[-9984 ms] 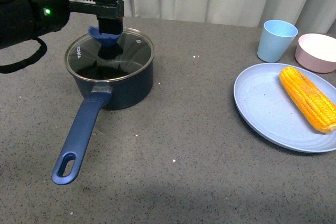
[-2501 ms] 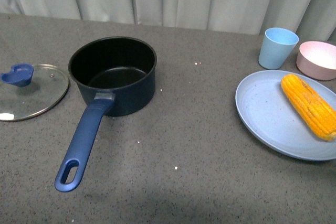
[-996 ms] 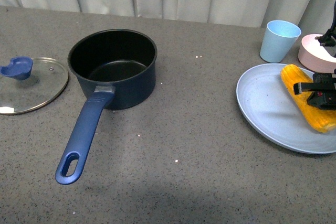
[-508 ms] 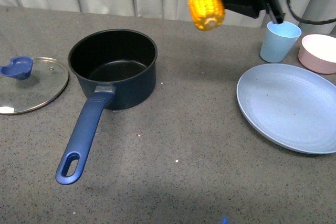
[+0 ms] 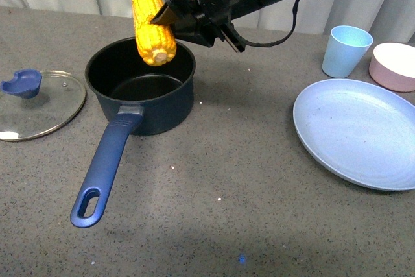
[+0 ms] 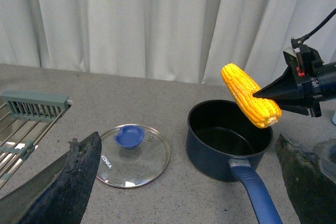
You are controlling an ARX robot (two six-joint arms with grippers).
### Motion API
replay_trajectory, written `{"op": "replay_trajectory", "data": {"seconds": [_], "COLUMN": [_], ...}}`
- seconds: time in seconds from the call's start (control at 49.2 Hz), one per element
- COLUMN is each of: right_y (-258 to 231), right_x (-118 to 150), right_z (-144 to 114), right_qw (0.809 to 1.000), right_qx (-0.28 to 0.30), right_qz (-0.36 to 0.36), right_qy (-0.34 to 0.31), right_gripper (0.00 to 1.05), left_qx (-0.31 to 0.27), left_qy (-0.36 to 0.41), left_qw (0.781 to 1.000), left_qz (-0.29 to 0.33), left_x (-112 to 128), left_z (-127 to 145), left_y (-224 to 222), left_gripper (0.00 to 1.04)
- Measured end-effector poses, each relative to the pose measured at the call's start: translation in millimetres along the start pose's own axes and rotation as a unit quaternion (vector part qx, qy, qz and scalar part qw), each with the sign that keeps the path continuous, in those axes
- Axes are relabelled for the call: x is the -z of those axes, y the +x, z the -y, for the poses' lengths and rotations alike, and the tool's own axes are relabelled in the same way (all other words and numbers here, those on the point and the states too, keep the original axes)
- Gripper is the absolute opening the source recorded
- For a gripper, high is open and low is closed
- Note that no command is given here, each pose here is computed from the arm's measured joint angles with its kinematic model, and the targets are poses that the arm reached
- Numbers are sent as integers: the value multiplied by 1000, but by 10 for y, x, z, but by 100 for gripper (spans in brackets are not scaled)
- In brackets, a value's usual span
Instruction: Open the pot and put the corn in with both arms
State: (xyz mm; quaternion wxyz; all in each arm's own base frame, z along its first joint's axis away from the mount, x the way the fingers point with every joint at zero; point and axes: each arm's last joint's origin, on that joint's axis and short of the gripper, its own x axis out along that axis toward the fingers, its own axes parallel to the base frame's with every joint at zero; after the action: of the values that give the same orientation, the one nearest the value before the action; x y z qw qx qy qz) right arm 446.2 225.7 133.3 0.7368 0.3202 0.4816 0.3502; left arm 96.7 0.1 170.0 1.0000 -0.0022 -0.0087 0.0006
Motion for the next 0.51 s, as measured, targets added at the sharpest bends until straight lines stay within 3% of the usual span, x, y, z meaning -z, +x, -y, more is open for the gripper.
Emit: {"op": "replay_trajectory", "data": {"seconds": [0.224, 0.508], "right_y": [131, 191], "right_x": [53, -20], "right_z": [27, 14], "right_qw": [1000, 999], "right_qx": [7, 19], "right_qz": [-18, -25], "right_qy": [13, 22], "right_gripper": [11, 55], "left_qx": [0, 0], "left_qy": [0, 0], "left_qw": [1000, 1000], "left_qz": [0, 0], "left_x": [0, 0], "left_z": [0, 0], "left_y": [0, 0], "left_gripper": [98, 98]}}
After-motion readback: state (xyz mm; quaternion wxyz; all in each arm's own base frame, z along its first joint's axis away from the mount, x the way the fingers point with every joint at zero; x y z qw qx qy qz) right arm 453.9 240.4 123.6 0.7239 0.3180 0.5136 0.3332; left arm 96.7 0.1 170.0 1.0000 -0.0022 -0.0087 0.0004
